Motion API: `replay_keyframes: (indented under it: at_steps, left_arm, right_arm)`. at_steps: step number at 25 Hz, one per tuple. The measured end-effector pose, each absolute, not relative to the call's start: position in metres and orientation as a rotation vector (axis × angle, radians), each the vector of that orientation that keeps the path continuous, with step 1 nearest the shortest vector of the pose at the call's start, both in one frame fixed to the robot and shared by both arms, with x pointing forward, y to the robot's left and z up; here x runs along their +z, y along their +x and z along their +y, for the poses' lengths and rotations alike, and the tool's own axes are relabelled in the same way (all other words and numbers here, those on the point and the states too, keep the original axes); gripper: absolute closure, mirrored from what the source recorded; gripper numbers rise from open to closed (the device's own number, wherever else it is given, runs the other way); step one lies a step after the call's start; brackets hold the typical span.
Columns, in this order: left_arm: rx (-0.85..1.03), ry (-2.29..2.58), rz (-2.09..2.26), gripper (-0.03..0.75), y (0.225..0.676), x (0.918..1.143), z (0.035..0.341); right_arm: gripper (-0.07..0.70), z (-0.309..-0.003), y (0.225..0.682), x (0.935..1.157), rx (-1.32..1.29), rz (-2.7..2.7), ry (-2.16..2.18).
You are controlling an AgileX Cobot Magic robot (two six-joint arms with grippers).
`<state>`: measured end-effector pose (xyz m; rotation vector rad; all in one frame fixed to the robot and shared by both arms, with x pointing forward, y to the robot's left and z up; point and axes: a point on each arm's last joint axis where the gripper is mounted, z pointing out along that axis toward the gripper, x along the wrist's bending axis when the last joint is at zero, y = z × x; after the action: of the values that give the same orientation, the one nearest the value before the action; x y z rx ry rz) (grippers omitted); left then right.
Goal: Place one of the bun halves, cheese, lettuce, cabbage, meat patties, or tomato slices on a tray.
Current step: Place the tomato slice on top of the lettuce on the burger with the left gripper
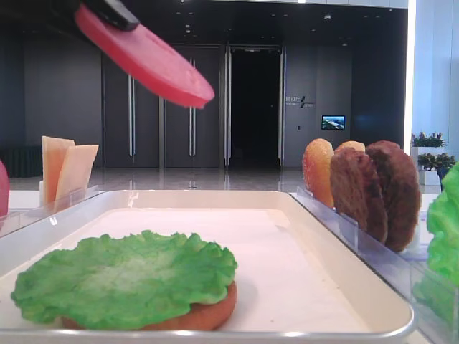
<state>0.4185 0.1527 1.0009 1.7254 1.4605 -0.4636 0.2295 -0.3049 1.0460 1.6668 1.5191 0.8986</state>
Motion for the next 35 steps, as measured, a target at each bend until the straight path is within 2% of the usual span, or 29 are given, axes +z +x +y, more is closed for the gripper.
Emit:
replay_keyframes:
  at_steps: [13, 35]
  left_arm:
    - [-0.63, 1.818, 1.603, 0.664, 0.431, 0.949, 0.143]
    - [-0.629, 1.892, 1.585, 0.664, 0.436, 0.93, 0.142]
  right_arm:
    - [0.088, -0.305, 0.23, 1.046, 0.899, 1.519, 1.667]
    - [0.088, -0.305, 0.23, 1.046, 0.899, 1.519, 1.667]
